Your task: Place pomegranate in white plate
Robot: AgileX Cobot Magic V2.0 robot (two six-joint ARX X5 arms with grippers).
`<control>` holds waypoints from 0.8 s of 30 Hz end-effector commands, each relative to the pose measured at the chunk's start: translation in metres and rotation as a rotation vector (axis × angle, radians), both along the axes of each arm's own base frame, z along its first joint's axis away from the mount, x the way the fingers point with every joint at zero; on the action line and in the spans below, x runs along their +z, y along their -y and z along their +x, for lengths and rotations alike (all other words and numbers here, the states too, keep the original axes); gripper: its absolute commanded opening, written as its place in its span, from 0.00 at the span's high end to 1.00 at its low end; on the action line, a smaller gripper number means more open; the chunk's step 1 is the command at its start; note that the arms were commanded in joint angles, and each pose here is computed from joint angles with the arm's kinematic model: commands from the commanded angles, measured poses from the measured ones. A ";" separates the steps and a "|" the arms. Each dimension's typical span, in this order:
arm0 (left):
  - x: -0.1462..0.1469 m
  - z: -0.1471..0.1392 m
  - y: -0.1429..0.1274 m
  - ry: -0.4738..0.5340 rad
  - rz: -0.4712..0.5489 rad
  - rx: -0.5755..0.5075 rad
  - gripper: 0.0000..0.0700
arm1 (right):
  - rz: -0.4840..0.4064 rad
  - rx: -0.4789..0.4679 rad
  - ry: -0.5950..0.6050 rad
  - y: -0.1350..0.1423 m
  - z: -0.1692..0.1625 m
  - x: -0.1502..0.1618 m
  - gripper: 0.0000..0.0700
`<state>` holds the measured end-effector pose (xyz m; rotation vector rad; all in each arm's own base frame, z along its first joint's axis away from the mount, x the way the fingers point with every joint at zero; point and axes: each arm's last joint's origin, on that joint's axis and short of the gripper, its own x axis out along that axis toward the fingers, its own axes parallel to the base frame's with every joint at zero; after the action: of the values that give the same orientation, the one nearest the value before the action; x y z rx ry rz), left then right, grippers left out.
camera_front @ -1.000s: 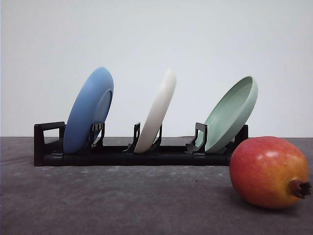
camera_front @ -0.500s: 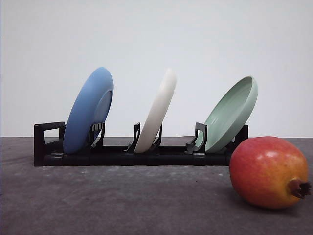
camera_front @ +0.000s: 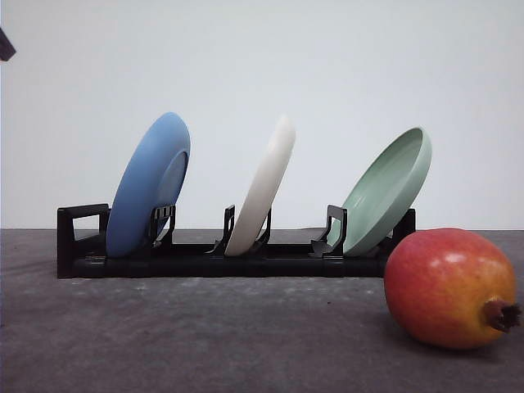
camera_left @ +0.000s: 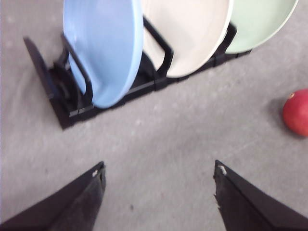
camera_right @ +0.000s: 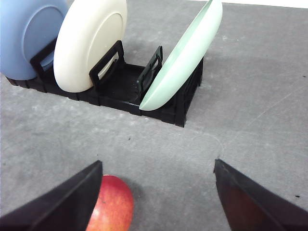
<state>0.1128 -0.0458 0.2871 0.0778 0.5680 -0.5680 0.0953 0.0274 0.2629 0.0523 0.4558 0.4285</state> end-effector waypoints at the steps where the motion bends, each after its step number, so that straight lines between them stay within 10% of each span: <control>1: 0.008 0.002 0.003 0.047 -0.008 -0.027 0.38 | 0.004 0.005 0.019 0.000 0.000 0.005 0.33; 24: -0.010 0.064 0.103 0.212 -0.033 -0.225 0.41 | 0.042 -0.011 0.000 -0.001 0.000 0.005 0.33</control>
<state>0.1741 -0.1427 0.2719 0.1730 0.3774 -0.7752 0.0953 0.0274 0.2629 0.0860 0.4633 0.4213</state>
